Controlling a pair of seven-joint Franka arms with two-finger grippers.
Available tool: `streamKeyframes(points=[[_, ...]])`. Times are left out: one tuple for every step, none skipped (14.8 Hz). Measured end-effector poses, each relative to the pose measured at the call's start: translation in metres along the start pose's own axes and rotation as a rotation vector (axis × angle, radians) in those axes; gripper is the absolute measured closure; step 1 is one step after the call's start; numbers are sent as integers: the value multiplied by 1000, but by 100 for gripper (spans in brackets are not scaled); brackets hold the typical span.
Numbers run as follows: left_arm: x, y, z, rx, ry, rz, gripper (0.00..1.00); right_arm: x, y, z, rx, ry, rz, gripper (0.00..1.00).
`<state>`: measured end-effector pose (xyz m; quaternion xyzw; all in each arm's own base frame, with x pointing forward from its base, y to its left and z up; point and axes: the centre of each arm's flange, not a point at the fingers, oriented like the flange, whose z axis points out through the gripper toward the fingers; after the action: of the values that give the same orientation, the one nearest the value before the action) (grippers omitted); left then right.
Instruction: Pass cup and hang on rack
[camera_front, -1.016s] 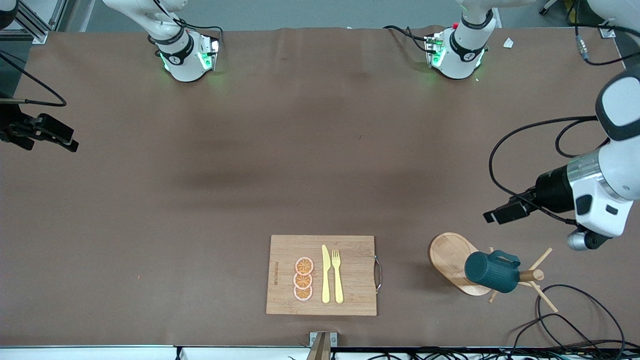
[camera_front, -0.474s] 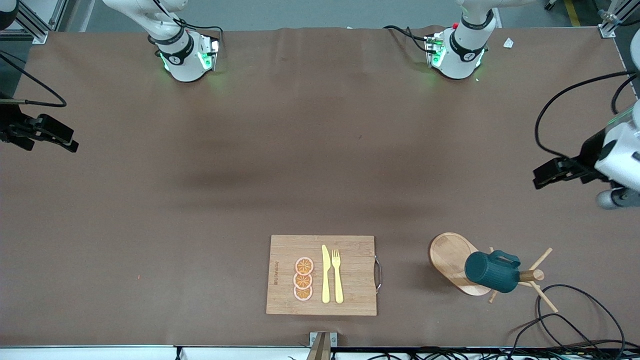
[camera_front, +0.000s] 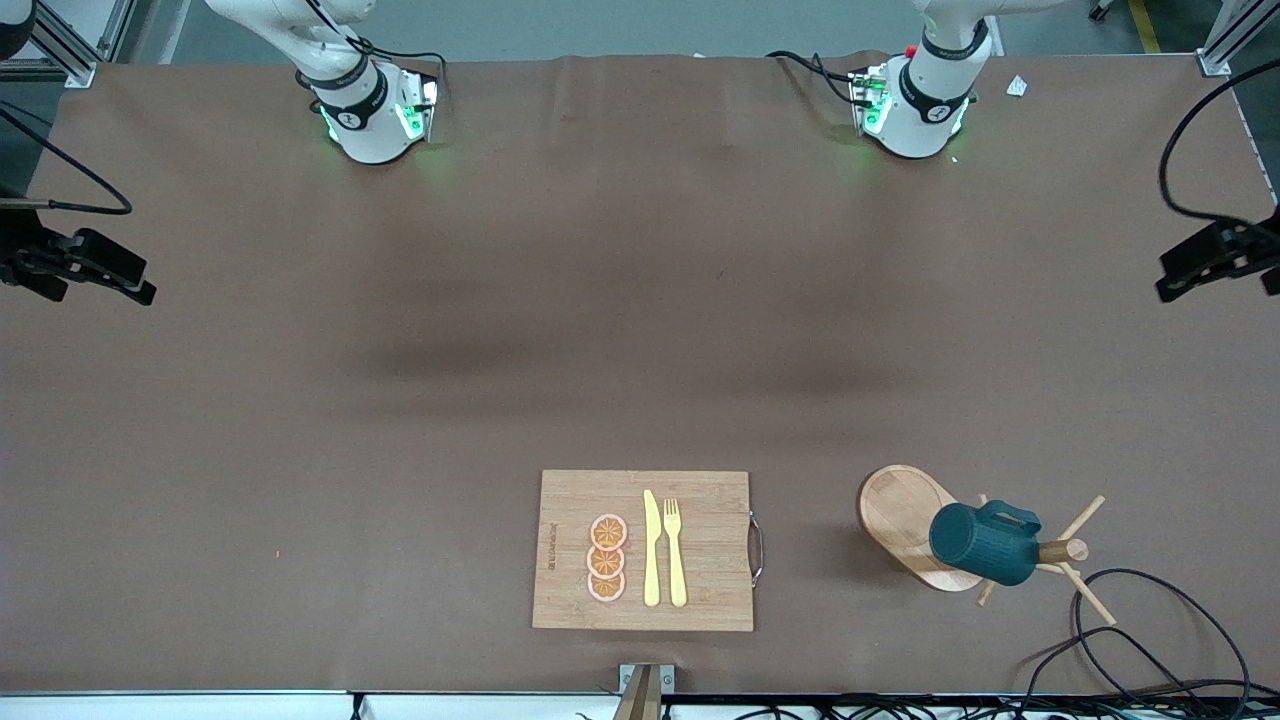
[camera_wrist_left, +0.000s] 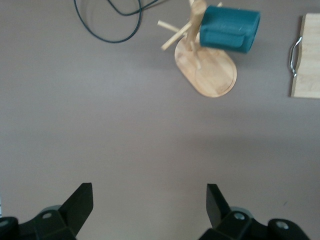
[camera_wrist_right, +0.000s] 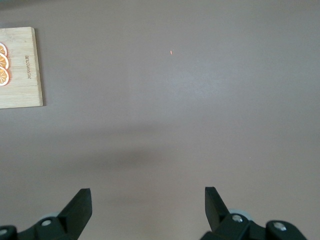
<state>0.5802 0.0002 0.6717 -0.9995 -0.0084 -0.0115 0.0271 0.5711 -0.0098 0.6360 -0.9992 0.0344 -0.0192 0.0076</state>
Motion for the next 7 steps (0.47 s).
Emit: streamKeyframes(points=[[-9, -4, -2, -9, -6, 0, 0, 0, 0, 0, 0, 0, 0, 0], [-19, -5, -3, -14, -12, -1, 0, 0, 0, 0, 0, 0, 0, 0], [-29, -3, -5, -17, -17, 1, 0, 0, 0, 0, 0, 0, 0, 0], [-39, -1, -5, -25, -22, 4, 0, 0, 0, 0, 0, 0, 0, 0], [-47, 1, -5, -33, -29, 5, 0, 0, 0, 0, 0, 0, 0, 0], [-54, 2, -4, -37, -36, 6, 0, 0, 0, 0, 0, 0, 0, 0], [-60, 2, -3, -39, -41, 6, 0, 0, 0, 0, 0, 0, 0, 0]])
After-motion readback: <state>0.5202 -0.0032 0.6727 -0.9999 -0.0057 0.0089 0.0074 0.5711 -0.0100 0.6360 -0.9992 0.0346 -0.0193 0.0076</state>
